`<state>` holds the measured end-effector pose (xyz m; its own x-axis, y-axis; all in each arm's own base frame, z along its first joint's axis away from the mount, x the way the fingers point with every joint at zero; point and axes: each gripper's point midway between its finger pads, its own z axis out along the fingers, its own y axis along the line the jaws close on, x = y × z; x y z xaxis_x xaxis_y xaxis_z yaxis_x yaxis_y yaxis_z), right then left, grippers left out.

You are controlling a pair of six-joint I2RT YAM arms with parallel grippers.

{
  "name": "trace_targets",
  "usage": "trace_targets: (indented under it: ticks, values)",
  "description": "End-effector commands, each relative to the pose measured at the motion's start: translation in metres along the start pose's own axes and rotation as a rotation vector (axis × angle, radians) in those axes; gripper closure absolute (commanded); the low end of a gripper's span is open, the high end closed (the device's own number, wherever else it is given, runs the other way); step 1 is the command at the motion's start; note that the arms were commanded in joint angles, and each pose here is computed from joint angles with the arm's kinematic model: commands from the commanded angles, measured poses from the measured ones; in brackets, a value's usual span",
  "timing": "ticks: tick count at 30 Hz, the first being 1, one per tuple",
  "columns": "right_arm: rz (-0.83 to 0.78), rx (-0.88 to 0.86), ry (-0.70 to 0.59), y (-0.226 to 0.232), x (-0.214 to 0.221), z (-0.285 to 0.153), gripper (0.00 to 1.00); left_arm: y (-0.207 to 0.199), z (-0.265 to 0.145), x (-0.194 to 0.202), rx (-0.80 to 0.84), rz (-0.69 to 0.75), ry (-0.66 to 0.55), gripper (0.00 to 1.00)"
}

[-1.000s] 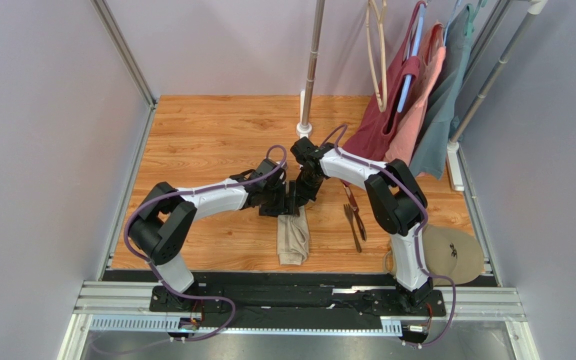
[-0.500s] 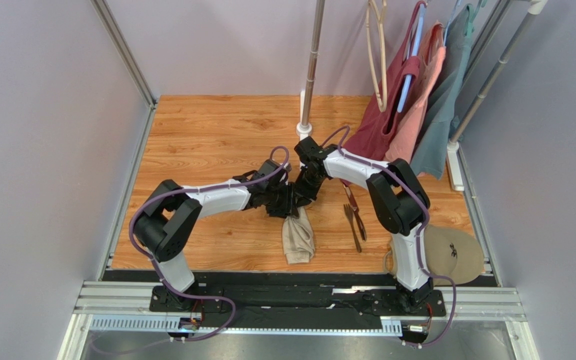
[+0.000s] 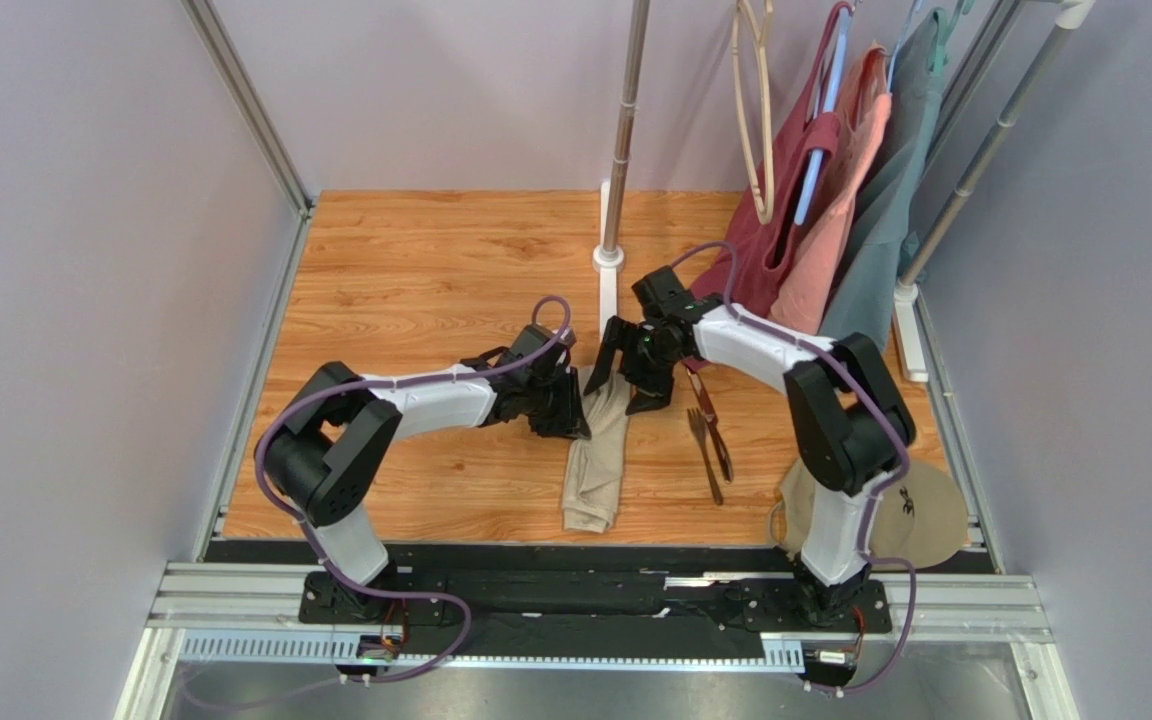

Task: Fold the napkin into a case and place the utensils inside
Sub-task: Fold the 2/3-rectangle-folded napkin at the center of the board, then smooth out the smaller rectangle-folded napkin at the center of the board.

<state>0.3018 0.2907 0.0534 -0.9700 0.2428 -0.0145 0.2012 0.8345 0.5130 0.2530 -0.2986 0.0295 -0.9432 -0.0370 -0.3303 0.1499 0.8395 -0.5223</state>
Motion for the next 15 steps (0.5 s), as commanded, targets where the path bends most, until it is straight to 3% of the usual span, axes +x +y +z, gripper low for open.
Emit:
trace_targets:
  ticks: [1, 6, 9, 10, 15]
  values:
    - [-0.258, -0.162, -0.087, 0.021, 0.000, -0.050, 0.19, 0.009, 0.002, 0.008, -0.033, -0.028, 0.019, 0.78]
    - [-0.395, -0.274, -0.019, 0.024, 0.024, -0.056, 0.18, 0.008, 0.003, 0.006, -0.036, -0.026, 0.024, 0.86]
    - [-0.403, -0.352, 0.051, 0.019, 0.045, -0.043, 0.28, 0.007, 0.004, 0.006, -0.034, -0.025, 0.027, 0.89]
    - [-0.412, -0.384, 0.059, 0.021, 0.049, -0.043, 0.37, 0.008, 0.004, 0.006, -0.035, -0.028, 0.027, 0.89]
    - [-0.428, -0.488, 0.076, 0.025, 0.070, -0.030, 0.63, 0.008, 0.003, 0.007, -0.033, -0.043, 0.024, 0.92]
